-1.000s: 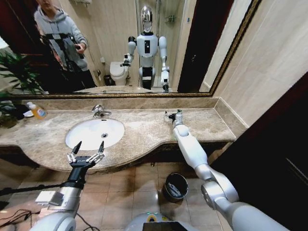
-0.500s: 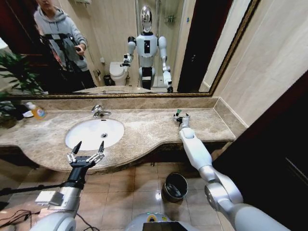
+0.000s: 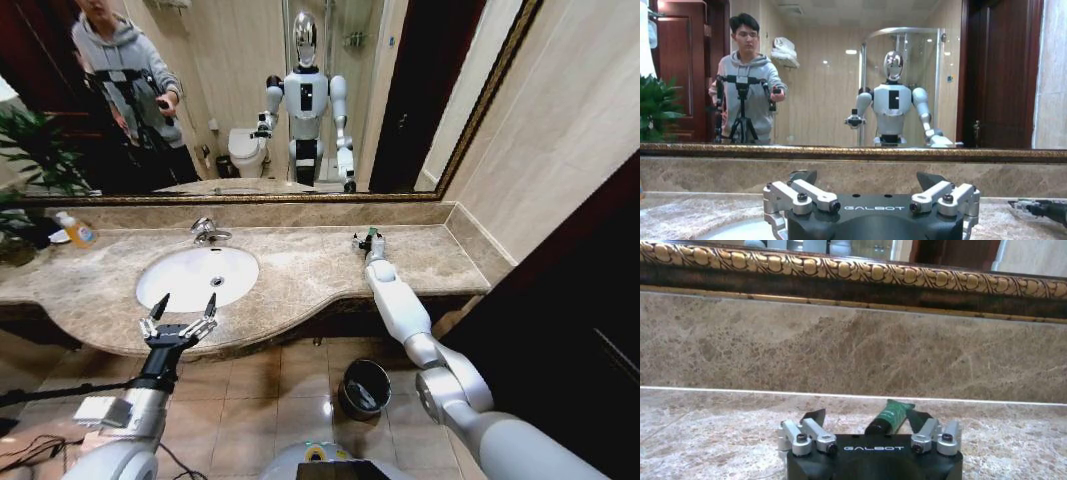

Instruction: Pick up the trash from the sink and place it in the trash bin.

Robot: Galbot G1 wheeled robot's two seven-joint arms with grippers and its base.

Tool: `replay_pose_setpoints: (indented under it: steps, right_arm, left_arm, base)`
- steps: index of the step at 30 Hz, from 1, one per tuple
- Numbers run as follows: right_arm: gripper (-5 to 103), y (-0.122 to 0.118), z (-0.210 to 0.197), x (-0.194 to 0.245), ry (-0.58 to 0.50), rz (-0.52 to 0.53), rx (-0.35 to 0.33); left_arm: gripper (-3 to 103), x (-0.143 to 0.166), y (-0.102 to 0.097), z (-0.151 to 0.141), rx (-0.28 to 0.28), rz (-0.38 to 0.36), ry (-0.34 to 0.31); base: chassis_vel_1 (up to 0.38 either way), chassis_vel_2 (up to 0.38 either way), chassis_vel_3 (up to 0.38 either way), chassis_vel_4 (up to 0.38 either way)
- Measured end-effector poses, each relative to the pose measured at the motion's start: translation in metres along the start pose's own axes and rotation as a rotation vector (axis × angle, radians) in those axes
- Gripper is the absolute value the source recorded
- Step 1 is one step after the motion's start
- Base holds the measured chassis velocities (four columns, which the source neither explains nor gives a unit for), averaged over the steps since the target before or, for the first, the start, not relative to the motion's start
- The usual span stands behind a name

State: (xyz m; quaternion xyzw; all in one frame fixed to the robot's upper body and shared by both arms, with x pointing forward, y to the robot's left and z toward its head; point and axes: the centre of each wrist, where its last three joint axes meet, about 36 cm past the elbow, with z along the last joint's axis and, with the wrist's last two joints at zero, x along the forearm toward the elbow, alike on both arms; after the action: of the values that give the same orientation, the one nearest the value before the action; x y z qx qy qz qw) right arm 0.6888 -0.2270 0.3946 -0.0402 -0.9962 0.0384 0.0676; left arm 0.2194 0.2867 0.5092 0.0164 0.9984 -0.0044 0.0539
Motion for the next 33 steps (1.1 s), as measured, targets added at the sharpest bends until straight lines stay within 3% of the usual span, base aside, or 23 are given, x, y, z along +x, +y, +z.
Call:
replay_pose_setpoints:
  steps: [6, 11, 15, 16, 19, 33]
  right_arm:
    - [63, -0.003, 0.004, 0.000, 0.005, 0.006, 0.001]
    - [55, -0.007, 0.007, 0.001, 0.010, 0.013, 0.003]
    - [39, -0.008, 0.008, 0.002, 0.010, 0.015, 0.003]
    - [39, -0.008, 0.008, 0.002, 0.010, 0.015, 0.003]
    - [22, -0.008, 0.008, 0.003, 0.007, 0.016, 0.001]
    - [20, -0.022, 0.009, 0.026, -0.002, 0.008, -0.005]
  left_arm:
    - [100, 0.000, 0.000, 0.000, 0.000, 0.000, 0.000]
    - [100, 0.000, 0.000, 0.000, 0.000, 0.000, 0.000]
    - [100, 0.000, 0.000, 0.000, 0.000, 0.000, 0.000]
    - [100, 0.000, 0.000, 0.000, 0.000, 0.000, 0.000]
    - [100, 0.000, 0.000, 0.000, 0.000, 0.000, 0.000]
    - [100, 0.000, 0.000, 0.000, 0.000, 0.000, 0.000]
  base:
    - [0.000, 0.000, 0.000, 0.000]
    - [0.000, 0.000, 0.000, 0.000]
    - [0.000, 0.000, 0.000, 0.000]
    - [0.000, 0.000, 0.000, 0.000]
    - [0.000, 0.000, 0.000, 0.000]
    - [0.000, 0.000, 0.000, 0.000]
